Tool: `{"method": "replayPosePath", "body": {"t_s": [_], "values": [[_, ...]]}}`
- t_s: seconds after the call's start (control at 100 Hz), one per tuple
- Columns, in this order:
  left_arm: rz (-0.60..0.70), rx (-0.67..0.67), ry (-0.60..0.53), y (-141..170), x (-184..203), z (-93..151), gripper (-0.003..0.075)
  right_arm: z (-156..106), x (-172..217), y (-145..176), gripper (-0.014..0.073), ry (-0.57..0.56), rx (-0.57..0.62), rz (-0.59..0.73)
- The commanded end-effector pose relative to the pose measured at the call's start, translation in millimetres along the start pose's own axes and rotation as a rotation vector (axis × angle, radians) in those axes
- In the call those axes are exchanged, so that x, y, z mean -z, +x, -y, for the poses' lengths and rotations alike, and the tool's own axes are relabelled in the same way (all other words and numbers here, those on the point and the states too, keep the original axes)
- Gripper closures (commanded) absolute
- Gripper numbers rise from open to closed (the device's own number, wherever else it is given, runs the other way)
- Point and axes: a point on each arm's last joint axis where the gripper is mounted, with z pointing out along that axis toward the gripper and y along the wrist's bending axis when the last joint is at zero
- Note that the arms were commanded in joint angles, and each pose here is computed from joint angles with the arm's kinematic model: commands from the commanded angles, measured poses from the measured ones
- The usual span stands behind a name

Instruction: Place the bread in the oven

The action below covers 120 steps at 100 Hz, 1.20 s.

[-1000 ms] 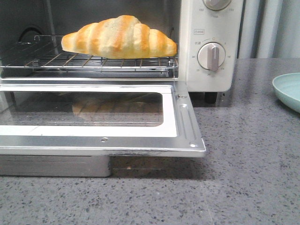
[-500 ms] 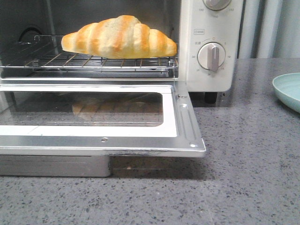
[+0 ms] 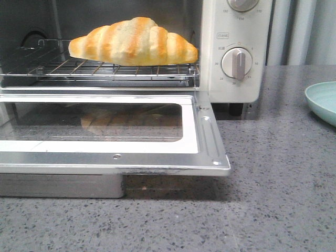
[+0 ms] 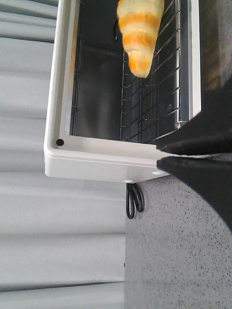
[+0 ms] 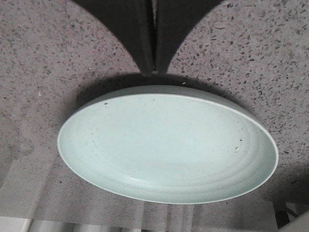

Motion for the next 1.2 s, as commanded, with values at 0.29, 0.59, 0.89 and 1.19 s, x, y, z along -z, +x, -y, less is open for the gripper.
{"method": "replayPosePath", "body": {"t_s": [0.29, 0.59, 0.89, 1.19], "values": [[0.125, 0.002, 0.016, -18, 4, 1, 0.0741, 0, 0, 0, 0.0664, 0.002, -0.001, 0.041], [0.125, 0.002, 0.016, -18, 4, 1, 0.0741, 0, 0, 0, 0.0664, 0.002, -0.001, 0.041], [0.109, 0.047, 0.016, -12, 3, 1, 0.0741, 0, 0, 0, 0.0664, 0.002, -0.001, 0.041], [-0.002, 0.111, -0.082, 9, 2, -4, 0.0741, 0, 0, 0, 0.0664, 0.002, -0.001, 0.041]]}}
